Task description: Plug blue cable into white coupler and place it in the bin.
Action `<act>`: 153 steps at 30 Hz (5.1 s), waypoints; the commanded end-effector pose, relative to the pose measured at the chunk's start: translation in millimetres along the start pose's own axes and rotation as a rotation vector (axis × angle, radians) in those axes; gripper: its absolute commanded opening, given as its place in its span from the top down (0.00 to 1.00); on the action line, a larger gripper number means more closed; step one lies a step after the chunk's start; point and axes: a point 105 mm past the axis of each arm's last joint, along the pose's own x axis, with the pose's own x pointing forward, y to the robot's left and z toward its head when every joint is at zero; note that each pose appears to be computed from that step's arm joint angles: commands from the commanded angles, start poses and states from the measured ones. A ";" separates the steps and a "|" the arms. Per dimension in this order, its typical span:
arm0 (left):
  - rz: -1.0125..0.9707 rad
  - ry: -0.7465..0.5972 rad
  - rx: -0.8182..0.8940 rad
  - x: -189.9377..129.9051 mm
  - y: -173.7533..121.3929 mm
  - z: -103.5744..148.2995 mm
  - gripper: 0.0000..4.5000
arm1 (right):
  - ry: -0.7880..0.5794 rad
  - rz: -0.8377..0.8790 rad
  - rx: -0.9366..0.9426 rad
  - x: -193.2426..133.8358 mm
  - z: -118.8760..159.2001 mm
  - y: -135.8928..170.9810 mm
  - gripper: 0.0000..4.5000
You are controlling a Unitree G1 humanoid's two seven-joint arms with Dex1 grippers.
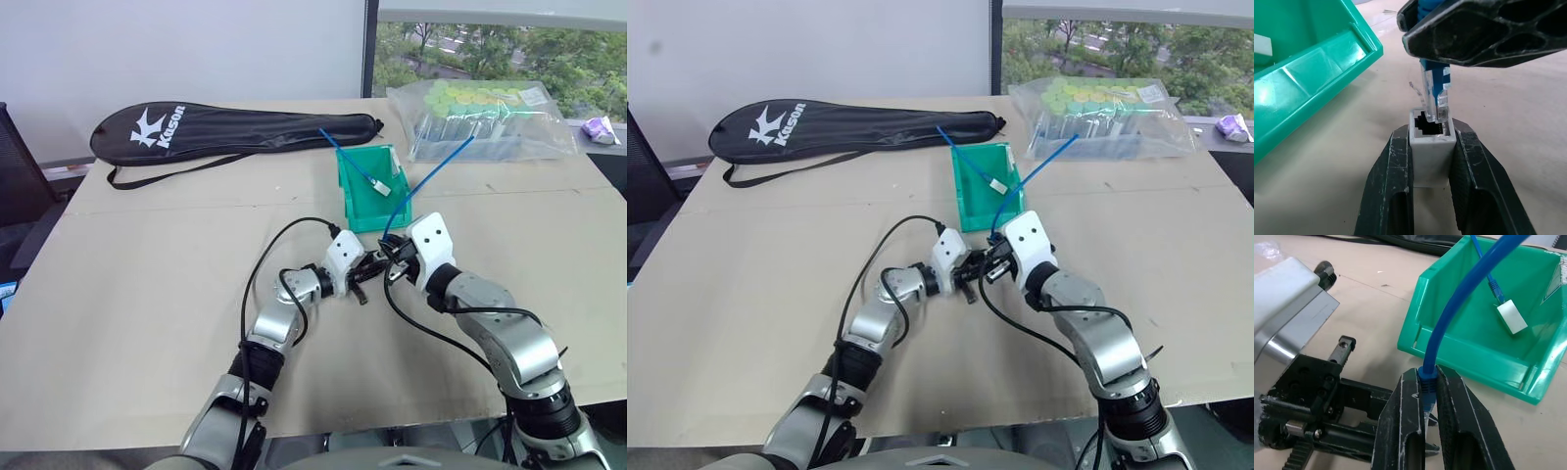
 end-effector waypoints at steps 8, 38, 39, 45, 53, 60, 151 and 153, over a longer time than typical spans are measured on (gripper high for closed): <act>-0.048 0.098 -0.097 -3.1 -13.5 -29.6 0.92 | 0.087 0.012 0.019 -6.4 -19.8 -1.4 1.00; -0.037 0.090 -0.138 -1.5 -14.6 -27.6 0.92 | 0.077 0.039 0.041 1.7 -19.0 5.7 1.00; -0.036 0.090 -0.139 -1.6 -14.6 -27.7 0.92 | 0.076 0.038 0.041 1.3 -18.9 4.9 1.00; -0.034 0.091 -0.143 -1.8 -15.2 -28.7 0.92 | 0.063 0.016 0.064 1.8 -16.0 3.7 1.00; -0.035 0.095 -0.147 -1.4 -16.6 -29.9 0.92 | 0.057 -0.001 0.090 -0.9 -14.3 0.1 1.00; -0.015 0.095 -0.146 -1.3 -16.1 -29.1 0.92 | 0.052 -0.003 0.098 -4.7 -14.6 -4.6 1.00; 0.137 0.103 -0.065 -8.6 -8.1 -23.6 0.19 | 0.242 -0.061 0.193 3.8 -58.3 -14.6 1.00; 0.137 0.083 -0.038 -20.1 -5.7 -19.2 0.04 | 0.222 -0.057 0.173 2.0 -54.9 -16.2 1.00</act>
